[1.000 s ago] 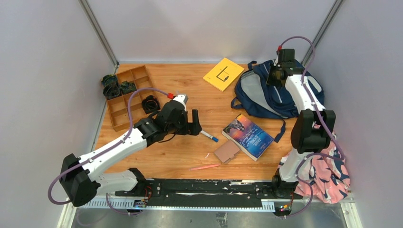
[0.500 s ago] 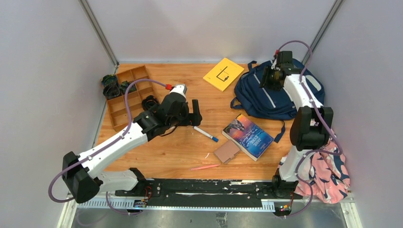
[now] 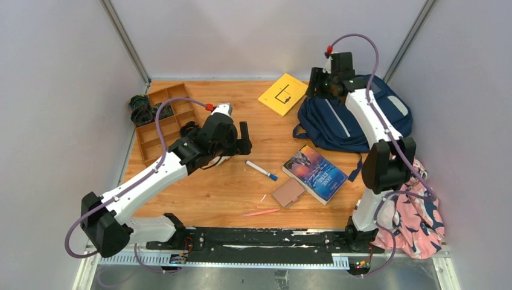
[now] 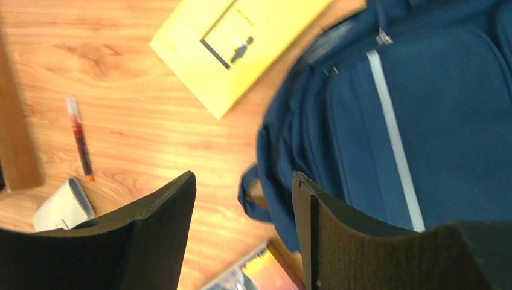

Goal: Pack the student bag
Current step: Adjust the student bag at the center of the board, then adjust the book at the center of the board.

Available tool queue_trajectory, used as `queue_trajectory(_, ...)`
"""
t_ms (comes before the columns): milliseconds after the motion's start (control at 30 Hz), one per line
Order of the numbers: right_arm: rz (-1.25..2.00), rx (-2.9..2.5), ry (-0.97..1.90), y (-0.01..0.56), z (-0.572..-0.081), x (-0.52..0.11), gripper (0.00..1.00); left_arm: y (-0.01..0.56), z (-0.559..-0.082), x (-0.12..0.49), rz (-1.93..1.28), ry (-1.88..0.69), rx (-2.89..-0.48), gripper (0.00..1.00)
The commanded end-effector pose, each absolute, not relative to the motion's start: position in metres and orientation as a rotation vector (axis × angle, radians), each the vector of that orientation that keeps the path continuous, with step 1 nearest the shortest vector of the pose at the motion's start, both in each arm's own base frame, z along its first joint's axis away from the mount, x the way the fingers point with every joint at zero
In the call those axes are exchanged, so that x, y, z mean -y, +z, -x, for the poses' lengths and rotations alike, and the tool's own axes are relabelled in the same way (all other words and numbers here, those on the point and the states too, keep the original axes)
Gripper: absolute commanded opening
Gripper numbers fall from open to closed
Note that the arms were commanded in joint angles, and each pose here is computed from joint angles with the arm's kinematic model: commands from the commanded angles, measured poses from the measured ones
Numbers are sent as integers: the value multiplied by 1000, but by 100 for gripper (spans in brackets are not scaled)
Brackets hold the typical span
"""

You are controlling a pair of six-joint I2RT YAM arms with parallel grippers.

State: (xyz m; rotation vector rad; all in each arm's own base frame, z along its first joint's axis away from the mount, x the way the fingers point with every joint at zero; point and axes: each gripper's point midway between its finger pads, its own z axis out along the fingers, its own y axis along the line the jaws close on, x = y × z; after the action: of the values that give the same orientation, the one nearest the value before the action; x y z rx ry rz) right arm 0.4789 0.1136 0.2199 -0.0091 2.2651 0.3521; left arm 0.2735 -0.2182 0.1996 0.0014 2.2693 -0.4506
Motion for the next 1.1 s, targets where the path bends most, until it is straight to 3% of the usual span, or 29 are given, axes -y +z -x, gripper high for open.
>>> queue_trajectory(0, 35, -2198, 376, 235, -517, -139, 64, 217, -273, 217, -36, -495, -2207, 100)
queue_trajectory(200, 10, -2166, 358, 221, -582, -148, 67, 218, -262, 221, -122, -568, -2174, 100)
queue_trajectory(667, -259, -1914, 345, 172, -707, -111, 83, 201, -267, 224, -77, -593, -2152, 100)
queue_trajectory(1067, -379, -1897, 390, 102, -735, -105, 87, 185, -281, 235, -136, -531, -2215, 100)
